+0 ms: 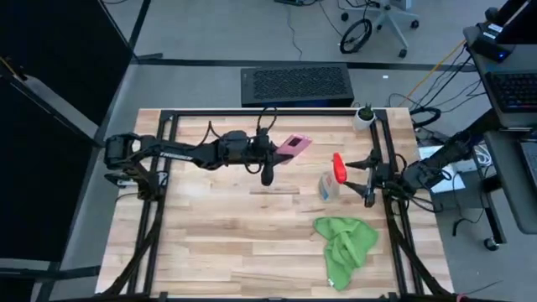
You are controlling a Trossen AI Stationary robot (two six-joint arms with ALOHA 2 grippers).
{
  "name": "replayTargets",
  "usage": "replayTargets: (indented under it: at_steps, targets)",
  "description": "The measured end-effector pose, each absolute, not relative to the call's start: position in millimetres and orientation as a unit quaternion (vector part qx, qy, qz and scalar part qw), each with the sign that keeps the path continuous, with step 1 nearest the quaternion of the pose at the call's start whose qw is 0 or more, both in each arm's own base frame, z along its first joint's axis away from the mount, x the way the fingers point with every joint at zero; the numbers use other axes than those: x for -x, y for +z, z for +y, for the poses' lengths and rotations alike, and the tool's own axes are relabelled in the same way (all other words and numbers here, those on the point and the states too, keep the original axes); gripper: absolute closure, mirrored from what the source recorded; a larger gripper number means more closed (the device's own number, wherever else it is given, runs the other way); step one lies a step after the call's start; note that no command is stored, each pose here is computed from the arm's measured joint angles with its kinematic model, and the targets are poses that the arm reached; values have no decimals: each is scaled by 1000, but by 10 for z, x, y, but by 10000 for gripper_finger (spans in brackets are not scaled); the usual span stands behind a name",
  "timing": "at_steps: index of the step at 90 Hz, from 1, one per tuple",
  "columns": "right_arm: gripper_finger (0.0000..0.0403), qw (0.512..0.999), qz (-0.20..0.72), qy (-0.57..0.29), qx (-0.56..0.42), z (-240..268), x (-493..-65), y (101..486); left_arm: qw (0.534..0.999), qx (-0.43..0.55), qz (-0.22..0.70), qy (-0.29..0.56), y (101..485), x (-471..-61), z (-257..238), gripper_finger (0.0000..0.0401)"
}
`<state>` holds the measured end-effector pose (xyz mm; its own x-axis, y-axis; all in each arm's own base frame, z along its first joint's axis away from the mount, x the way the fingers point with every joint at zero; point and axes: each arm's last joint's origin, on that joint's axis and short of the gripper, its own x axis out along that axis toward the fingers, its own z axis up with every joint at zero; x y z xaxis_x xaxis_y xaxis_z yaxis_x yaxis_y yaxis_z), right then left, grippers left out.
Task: Apply microfiber cloth
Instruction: Spray the back of the cellphone with the cleaning bottle
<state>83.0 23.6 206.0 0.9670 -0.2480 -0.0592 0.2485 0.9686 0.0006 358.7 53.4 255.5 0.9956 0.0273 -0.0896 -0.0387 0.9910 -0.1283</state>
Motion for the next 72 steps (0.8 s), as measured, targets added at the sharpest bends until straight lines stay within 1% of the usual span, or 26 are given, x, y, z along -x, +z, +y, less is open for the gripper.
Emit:
replayTargets:
  at_steps: [21,63,72]
  targets:
    - [122,992,13,-125,-1,138,-820,2091,997,66,46,5,2551,-3569,628,396]
    - [122,983,12,-182,2,-63,-878,2103,997,55,47,6,2548,-3565,655,396]
    - [122,983,11,-182,1,-89,-879,2104,997,53,46,7,2550,-3564,659,396]
